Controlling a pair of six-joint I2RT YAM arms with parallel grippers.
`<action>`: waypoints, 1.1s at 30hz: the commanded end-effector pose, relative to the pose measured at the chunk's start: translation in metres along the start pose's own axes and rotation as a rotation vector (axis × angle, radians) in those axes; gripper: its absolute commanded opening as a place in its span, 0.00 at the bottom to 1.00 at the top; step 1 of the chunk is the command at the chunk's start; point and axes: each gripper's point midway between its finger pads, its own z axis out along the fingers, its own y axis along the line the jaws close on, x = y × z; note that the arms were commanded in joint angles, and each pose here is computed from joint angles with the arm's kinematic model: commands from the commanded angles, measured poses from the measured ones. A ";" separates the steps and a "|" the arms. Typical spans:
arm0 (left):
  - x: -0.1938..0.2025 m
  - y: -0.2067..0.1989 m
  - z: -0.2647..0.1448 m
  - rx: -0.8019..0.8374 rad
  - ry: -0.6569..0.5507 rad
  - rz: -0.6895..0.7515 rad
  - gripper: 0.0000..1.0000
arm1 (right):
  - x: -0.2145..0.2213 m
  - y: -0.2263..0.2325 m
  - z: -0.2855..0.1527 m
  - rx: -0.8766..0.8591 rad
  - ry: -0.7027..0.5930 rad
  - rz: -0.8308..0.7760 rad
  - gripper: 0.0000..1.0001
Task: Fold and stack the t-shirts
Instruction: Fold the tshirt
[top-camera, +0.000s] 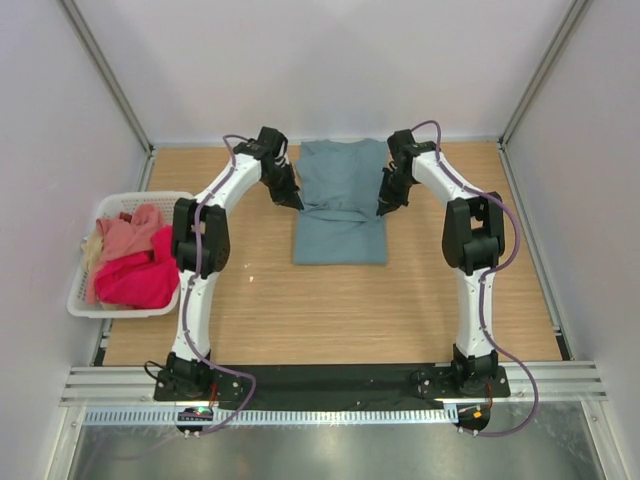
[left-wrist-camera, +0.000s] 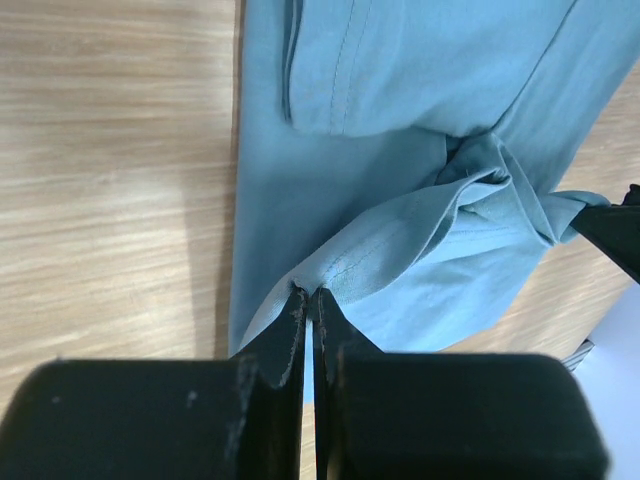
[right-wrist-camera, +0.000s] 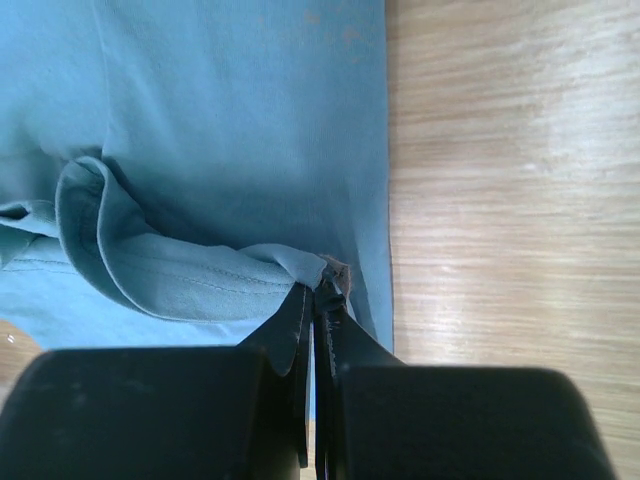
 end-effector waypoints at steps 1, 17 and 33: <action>-0.017 -0.013 -0.002 0.052 -0.030 -0.001 0.00 | -0.023 0.007 -0.012 -0.034 -0.060 -0.002 0.01; -0.033 -0.014 0.017 0.049 -0.041 -0.016 0.08 | -0.038 -0.002 0.000 -0.040 -0.058 0.034 0.01; 0.022 0.015 -0.153 -0.147 -0.281 0.139 0.66 | -0.039 0.030 -0.065 0.083 -0.233 -0.156 0.67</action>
